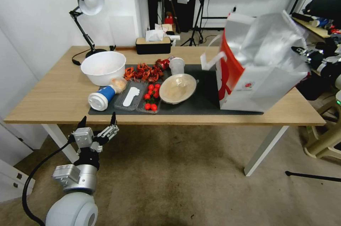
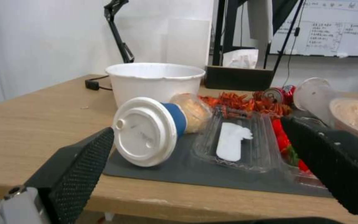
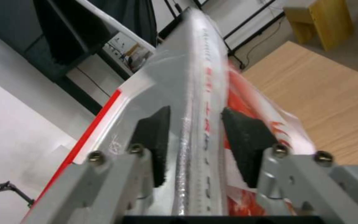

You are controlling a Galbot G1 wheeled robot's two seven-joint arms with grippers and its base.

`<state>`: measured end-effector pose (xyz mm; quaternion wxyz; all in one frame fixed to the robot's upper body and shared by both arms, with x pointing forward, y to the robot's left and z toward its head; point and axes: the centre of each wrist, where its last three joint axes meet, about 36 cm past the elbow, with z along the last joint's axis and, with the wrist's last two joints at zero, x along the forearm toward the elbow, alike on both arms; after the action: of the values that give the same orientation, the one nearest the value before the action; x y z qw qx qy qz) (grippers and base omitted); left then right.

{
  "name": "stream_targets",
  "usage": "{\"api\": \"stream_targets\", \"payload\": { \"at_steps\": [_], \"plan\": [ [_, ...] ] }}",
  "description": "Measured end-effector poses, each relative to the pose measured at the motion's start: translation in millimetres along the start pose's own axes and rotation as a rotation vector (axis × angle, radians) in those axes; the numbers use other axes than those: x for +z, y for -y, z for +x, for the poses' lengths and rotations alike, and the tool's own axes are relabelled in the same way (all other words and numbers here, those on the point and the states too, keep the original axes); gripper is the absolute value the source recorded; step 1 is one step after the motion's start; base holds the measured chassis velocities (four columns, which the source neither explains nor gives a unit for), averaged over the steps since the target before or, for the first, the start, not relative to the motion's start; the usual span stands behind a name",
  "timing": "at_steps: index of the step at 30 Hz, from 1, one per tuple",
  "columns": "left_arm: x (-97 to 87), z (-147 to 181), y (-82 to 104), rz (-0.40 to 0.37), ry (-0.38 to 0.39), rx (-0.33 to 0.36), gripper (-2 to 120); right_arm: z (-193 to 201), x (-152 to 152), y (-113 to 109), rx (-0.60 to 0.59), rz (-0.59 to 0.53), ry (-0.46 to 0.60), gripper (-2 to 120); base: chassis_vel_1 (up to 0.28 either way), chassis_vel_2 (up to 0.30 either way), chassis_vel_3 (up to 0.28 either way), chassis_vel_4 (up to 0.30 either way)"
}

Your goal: Pick up the food delivery bag from the floor and place it on the table.

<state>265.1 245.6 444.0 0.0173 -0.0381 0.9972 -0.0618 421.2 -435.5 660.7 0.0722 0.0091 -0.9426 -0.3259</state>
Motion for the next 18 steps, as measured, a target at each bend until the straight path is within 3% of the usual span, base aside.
{"api": "stream_targets", "payload": {
  "at_steps": [9, 11, 18],
  "plan": [
    [-0.3, 0.4, 0.4, 0.002, 0.0, -0.003, 100, -1.5, 0.2, 1.0, 0.007, 0.076, 0.019, 70, 0.0, 0.0, 0.0, 0.0],
    [-1.6, 0.7, 0.6, 0.003, 0.003, -0.002, 100, -0.8, 1.2, 2.2, 0.017, 0.132, 0.034, 82, 0.0, 0.0, 0.0, 0.0],
    [-3.2, 2.9, 1.1, 0.005, 0.003, -0.003, 100, -0.3, 8.5, 6.1, 0.009, 0.294, 0.101, 100, 0.0, 0.0, 0.0, 0.0]
  ]
}}
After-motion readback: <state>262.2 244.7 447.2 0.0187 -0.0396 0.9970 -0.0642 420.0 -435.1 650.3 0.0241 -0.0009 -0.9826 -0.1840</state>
